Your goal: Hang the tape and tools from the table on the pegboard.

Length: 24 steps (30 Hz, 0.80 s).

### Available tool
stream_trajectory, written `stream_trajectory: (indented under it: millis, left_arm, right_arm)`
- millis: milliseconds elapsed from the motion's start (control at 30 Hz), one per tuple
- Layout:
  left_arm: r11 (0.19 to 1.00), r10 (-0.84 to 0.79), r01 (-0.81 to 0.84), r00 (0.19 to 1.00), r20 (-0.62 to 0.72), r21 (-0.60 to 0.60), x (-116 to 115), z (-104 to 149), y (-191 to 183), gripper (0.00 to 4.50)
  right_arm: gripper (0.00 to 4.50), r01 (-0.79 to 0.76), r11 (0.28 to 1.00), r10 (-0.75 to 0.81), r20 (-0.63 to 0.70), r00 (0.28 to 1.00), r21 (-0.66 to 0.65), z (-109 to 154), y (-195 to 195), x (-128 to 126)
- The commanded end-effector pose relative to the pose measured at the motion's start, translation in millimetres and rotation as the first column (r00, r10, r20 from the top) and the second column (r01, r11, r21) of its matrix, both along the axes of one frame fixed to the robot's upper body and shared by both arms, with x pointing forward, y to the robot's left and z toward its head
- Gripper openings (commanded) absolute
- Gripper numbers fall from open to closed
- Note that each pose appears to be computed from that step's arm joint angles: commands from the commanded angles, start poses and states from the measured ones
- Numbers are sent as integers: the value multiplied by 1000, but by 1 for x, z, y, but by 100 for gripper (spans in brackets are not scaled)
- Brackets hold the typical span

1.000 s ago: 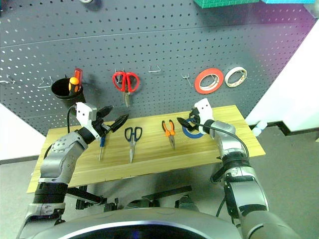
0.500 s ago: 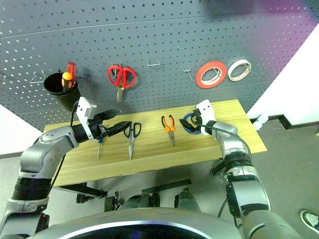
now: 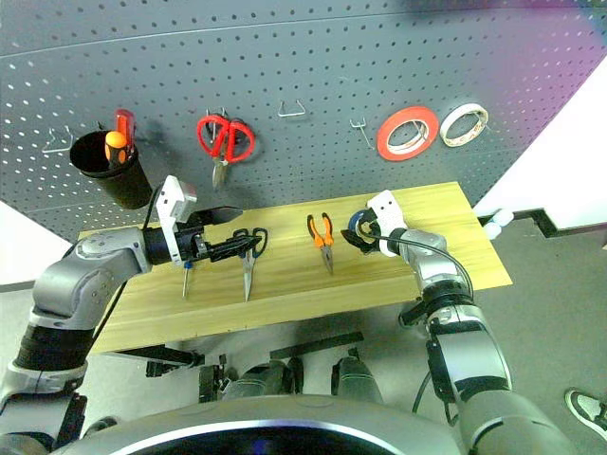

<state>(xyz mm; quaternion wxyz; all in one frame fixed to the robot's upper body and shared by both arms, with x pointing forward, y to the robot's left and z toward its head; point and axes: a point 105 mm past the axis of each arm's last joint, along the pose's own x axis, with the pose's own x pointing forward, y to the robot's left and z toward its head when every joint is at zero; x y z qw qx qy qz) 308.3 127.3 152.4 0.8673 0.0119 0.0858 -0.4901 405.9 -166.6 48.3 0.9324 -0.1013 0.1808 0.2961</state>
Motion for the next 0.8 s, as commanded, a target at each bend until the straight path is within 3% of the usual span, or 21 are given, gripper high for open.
stream_trajectory:
  millis: [33, 367, 800]
  left_arm:
    - [1000, -4, 4, 999, 50, 0, -2, 10, -3, 448]
    - [1000, 27, -27, 999, 45, -14, -2, 9, -2, 448]
    - [999, 36, -35, 998, 46, -22, -5, 12, -4, 448]
  right_arm:
    - [450, 5, 1000, -6, 18, 1000, 10, 9, -1, 5]
    - [450, 15, 997, -18, -44, 999, -71, -11, -9, -6]
    - [450, 49, 992, -52, -20, 998, -120, -8, -24, -2]
